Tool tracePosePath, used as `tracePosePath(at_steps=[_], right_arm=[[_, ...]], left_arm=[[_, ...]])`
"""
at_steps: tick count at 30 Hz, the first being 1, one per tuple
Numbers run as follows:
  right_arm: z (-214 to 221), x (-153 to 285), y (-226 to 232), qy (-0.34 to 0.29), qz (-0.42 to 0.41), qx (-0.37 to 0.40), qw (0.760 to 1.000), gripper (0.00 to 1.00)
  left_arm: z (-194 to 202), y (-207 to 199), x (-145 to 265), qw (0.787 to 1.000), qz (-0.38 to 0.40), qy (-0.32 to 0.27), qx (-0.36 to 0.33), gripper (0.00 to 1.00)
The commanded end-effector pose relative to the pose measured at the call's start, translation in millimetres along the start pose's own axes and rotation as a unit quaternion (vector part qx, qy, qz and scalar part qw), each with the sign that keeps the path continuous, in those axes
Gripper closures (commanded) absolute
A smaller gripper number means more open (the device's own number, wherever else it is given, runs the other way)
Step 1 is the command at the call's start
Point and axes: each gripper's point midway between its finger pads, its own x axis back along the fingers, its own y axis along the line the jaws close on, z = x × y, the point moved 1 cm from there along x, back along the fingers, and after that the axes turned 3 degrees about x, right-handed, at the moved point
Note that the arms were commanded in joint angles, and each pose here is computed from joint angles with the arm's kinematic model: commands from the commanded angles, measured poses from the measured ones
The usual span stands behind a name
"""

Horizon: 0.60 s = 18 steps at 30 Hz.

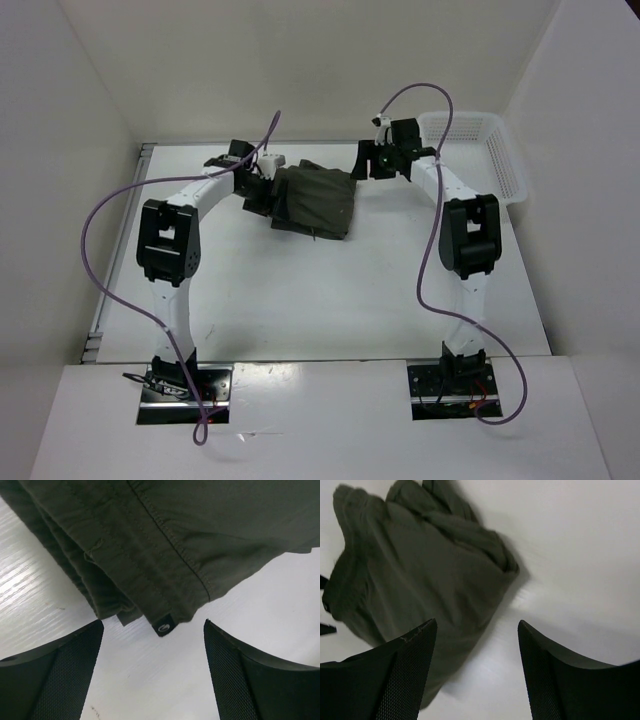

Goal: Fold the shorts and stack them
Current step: Fold the shorts

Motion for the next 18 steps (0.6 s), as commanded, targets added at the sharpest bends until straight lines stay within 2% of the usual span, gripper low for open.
tracePosePath(at_steps=[1,7,11,15,18], right_arm=[[-40,-16,6,-0.046,-0.022,-0.019,0.998,0.29],[-9,-48,5,-0.006,-0.052,-0.069,0.996,0.26],[-22,-62,-1,-0.022,-0.048,-0.077,0.996,0.26],[-17,-72,-10,-0.019,-0.032,-0.086,0.996,0.26],[-8,-76,-9,-0.009,-0.037,-0.099,0.994,0.26]], left_arm=[[-9,-6,-10,1.0,0.014,-0.008,-0.014,0.13],[-8,-2,-19,1.0,0.019,0.001,-0.009,0.26],[-15,-3,-20,1.0,0.024,-0.003,-0.011,0.31],[-19,-6,-20,0.999,0.03,-0.005,-0.012,0.33],[-22,-9,-18,0.999,0.039,-0.009,-0.014,0.4]])
